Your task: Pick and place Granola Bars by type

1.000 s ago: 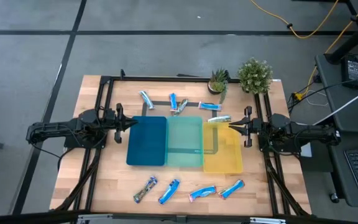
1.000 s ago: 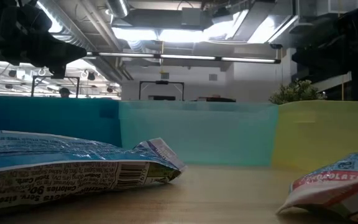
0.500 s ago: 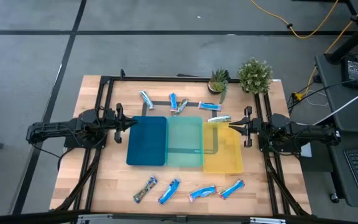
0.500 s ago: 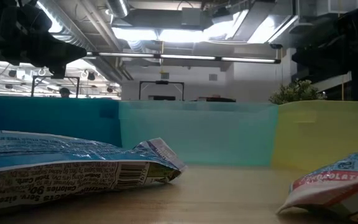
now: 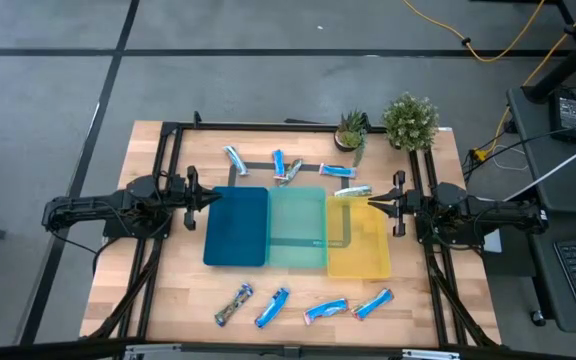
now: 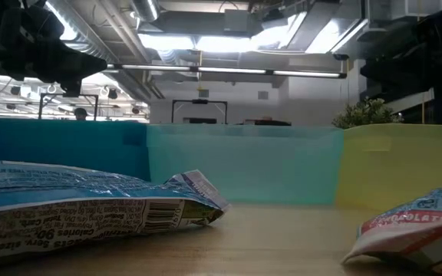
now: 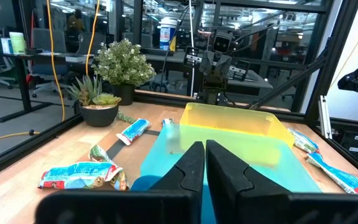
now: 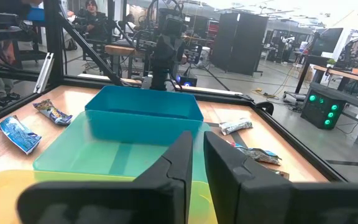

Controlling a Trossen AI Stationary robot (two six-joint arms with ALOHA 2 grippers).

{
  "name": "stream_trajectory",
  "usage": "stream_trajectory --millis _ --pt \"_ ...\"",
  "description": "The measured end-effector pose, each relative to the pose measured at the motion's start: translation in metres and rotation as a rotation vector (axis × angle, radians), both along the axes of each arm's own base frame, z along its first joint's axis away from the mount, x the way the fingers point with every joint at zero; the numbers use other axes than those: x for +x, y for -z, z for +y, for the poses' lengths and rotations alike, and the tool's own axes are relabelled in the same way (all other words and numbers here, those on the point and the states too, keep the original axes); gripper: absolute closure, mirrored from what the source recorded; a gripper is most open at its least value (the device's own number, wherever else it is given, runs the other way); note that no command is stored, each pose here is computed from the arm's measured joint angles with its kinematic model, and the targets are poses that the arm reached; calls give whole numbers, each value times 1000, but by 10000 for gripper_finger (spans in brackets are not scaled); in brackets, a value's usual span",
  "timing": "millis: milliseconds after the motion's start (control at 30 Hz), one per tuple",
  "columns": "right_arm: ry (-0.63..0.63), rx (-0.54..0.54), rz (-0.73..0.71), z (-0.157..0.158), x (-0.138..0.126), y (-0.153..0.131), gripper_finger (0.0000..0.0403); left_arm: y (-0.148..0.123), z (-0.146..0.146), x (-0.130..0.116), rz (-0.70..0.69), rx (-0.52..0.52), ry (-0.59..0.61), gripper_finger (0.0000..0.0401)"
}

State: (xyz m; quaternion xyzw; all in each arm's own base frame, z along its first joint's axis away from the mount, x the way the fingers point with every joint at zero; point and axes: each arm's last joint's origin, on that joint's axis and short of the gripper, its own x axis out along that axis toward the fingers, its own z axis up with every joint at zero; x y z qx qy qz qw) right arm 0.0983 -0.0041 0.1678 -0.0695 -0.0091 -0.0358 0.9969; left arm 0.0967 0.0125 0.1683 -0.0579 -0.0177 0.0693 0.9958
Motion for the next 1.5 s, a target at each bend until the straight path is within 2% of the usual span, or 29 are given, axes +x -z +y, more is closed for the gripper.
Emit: stream_trajectory --millis 333,500,733,867,1033,1100,1300,1500 --pt "0 3 -1 0 0 0 357 0 0 0 0 0 0 388" --pt "-20 101 -19 1 0 -1 357 0 0 0 -1 0 -2 393" --pt "-24 158 -62 1 0 -5 357 -4 1 0 -40 3 -42 395" --pt "-36 263 -115 1 -1 -10 357 -10 2 -1 -105 -6 -75 395" --pt "-24 423 -209 -1 -2 -17 357 -25 4 -5 -294 -108 -152 392" --pt "1 449 -215 -1 -3 -20 357 -31 6 -8 -370 -146 -200 391" --pt "51 361 -251 -2 -10 -56 357 -53 8 -13 -454 -198 -283 390" --pt "219 339 -51 -6 -19 -104 331 -92 10 -11 -362 -183 -373 389"
